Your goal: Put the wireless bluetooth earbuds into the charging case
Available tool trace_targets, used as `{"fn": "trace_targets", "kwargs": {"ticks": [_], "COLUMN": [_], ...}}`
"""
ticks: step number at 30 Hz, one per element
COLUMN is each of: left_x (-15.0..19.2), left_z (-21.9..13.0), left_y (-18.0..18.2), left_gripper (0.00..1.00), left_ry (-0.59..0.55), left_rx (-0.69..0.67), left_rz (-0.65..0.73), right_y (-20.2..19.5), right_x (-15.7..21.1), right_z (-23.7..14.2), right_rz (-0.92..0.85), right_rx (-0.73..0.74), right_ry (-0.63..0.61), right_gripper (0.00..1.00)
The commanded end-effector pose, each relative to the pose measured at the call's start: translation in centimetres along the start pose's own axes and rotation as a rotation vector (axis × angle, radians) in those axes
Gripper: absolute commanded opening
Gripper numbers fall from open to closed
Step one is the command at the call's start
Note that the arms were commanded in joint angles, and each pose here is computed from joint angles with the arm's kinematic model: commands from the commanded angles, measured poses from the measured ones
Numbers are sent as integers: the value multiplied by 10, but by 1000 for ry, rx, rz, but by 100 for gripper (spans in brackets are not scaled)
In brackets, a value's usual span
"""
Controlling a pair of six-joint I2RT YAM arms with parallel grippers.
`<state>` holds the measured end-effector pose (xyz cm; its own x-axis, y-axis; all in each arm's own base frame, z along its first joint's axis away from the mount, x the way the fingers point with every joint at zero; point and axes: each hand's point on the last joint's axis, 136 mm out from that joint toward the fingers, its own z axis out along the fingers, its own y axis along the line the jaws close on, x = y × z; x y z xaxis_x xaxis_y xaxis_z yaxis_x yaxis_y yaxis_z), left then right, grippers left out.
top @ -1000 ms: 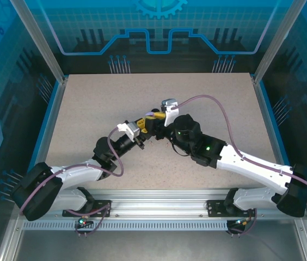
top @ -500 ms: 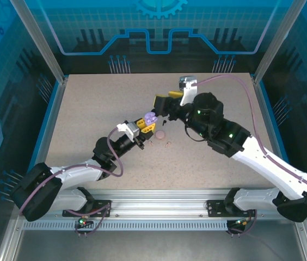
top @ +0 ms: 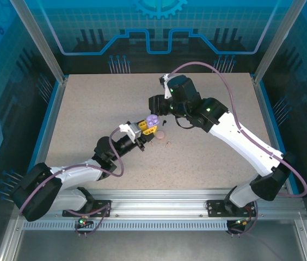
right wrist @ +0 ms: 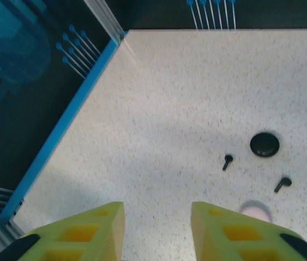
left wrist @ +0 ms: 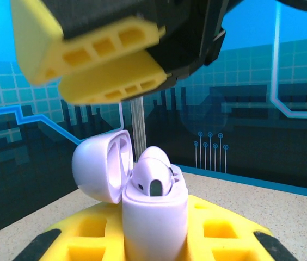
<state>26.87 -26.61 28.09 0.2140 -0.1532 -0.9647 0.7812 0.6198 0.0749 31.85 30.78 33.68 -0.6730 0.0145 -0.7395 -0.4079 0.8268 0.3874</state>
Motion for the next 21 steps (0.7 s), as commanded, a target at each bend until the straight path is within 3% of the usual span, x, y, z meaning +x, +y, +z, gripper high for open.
{"fn": "trace_targets", "kwargs": {"ticks": [1,8,14,21], "left_x": [-14,-18,-19,-22], "left_z": [-2,-1,1,0], "left_y": [-7,-5,-2,-3], "left_gripper": [0,0,0,0], "left_ry": [-38,-47,-47,-48], "left_rx": [30,20,4,7], "left_rz": [7,8,12,23], "right_y": [3,8,13,3], "right_x": [10,42,67,64], "right_z": [-2,3,-17,-49], "right_rz": [-3,-44,-69,-14], "right_rx": [-23,-32,-54,-53], "right_ry": [70,158,184,76], "right_gripper": [32,22,15,14]}}
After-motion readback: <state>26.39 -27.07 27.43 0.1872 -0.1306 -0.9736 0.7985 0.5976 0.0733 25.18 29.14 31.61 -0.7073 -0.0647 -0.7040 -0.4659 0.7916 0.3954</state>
